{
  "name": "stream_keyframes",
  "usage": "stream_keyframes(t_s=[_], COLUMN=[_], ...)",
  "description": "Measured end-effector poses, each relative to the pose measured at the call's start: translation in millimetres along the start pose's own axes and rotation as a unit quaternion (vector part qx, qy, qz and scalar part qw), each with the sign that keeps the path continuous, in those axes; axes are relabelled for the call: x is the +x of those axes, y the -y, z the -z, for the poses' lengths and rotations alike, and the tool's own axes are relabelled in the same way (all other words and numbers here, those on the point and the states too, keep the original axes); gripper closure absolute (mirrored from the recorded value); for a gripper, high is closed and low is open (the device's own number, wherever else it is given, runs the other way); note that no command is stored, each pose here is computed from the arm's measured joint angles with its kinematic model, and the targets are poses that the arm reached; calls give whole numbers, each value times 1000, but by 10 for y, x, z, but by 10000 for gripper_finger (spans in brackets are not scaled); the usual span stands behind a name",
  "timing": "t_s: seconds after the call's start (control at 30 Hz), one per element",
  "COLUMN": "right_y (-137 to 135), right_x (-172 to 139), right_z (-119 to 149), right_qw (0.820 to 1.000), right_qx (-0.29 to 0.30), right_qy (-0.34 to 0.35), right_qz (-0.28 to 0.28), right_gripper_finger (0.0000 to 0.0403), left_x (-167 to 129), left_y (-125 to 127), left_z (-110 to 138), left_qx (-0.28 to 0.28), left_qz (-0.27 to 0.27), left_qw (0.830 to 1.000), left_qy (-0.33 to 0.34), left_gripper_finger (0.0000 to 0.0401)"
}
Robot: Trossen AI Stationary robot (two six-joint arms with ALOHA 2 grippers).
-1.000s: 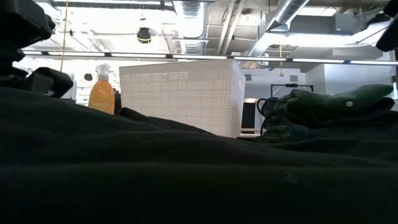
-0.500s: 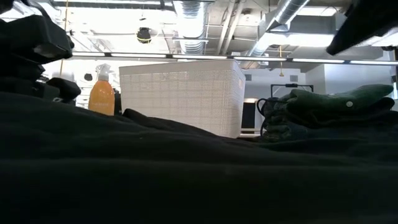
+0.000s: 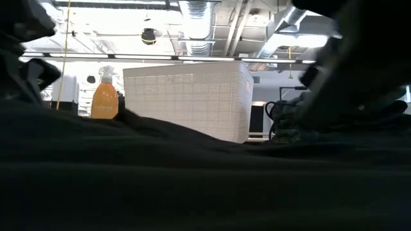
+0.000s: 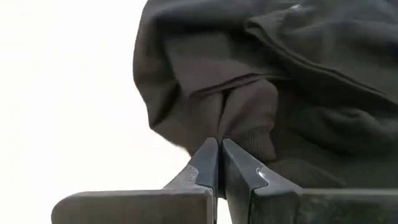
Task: Fold laundry
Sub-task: Fold the black shirt
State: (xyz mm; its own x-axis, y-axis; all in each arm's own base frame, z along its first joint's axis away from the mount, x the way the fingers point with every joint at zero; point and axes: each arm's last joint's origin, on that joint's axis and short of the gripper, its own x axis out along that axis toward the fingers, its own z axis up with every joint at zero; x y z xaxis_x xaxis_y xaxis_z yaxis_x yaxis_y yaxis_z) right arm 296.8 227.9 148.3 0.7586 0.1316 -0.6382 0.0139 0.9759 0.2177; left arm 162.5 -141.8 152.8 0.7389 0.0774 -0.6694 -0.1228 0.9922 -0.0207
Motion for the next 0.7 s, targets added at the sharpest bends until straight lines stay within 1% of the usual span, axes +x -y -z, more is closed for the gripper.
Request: stream_keyframes(t_s=[0.1, 0.17, 0.27, 0.37, 0.47, 0.57, 0.7], right_y=[29, 84, 136, 195, 179, 169, 170], right_x=[20, 38, 42, 40, 21, 12, 13], right_z=[208, 404, 581, 744, 803, 815, 819], right_qw=[999, 998, 993, 988, 988, 988, 988], right_qx=[29, 53, 107, 136, 139, 137, 137], right_qy=[-14, -32, -40, -53, -55, -55, -55], right_qz=[1, 16, 28, 42, 45, 44, 43], right_gripper_finger=[383, 383, 383, 383, 383, 383, 383], left_x=[-92, -133, -180, -212, -253, -309, -402], left_y=[-7, 21, 78, 90, 86, 51, -13], left_z=[103, 140, 163, 198, 253, 329, 423], left_qx=[-23, -38, -45, -53, -56, -62, -91], left_qz=[-17, -14, -3, -6, -18, -42, -63], left_qw=[999, 999, 999, 999, 998, 997, 994], left_qy=[-15, -12, 6, 10, 14, 17, 9], left_gripper_finger=[401, 401, 401, 401, 401, 401, 401])
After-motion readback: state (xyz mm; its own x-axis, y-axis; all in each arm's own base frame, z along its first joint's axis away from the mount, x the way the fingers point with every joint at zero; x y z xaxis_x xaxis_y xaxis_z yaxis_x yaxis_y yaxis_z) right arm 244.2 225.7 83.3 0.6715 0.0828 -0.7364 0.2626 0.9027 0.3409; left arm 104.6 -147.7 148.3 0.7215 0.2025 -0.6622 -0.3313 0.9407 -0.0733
